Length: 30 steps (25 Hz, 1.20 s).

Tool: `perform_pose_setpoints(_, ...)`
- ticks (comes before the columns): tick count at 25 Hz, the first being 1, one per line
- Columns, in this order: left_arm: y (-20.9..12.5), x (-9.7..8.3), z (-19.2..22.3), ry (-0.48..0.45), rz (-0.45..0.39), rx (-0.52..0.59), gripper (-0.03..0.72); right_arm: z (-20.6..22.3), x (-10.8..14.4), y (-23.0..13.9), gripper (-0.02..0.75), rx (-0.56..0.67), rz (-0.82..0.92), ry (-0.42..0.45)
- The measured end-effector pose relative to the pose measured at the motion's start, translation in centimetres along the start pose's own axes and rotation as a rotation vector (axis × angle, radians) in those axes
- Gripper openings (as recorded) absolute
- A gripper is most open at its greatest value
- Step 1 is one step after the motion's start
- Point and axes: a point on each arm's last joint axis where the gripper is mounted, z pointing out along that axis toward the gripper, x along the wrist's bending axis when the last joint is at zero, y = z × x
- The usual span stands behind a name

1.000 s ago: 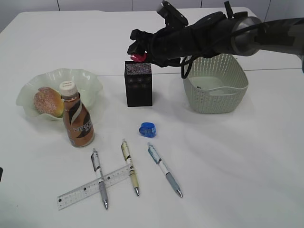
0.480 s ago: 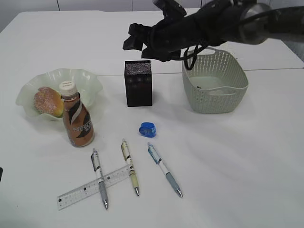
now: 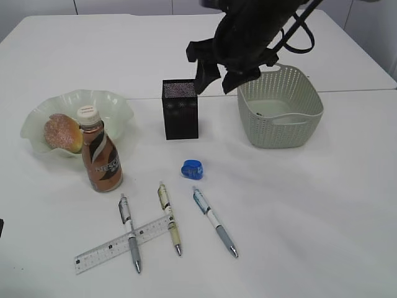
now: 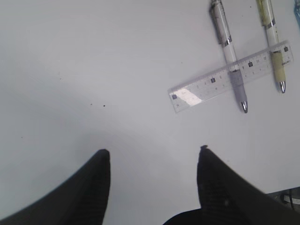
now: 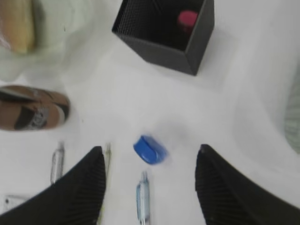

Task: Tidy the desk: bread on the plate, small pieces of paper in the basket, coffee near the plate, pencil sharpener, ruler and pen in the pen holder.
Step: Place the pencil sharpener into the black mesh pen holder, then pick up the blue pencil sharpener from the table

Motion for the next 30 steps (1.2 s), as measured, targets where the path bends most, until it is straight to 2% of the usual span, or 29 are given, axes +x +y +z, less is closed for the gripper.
perform_pose_setpoints(6, 0.0, 0.0, 0.0, 0.002, 0.002, 0.000, 0.434, 0.2, 1.7, -2.1, 0.445, 0.198, -0.147, -0.062)
perform_pose_setpoints(12, 0.0, 0.0, 0.0, 0.004, 0.004, 0.000, 0.434, 0.8, 2.4, -2.4, 0.443, 0.226, -0.470, -0.021)
perform_pose_setpoints(17, 0.0, 0.0, 0.0, 0.004, 0.006, 0.000, 0.433, 2.0, 2.7, -2.2, 0.443, 0.191, -0.770, 0.042)
perform_pose_setpoints(22, 0.0, 0.0, 0.0, 0.004, 0.007, 0.000, 0.434, 3.1, 2.5, -2.0, 0.443, 0.157, -0.879, 0.044)
perform_pose_setpoints(30, 0.0, 0.1, 0.0, 0.006, 0.010, 0.000, 0.433, 7.1, 1.8, -3.0, 0.442, 0.215, -0.922, 0.108)
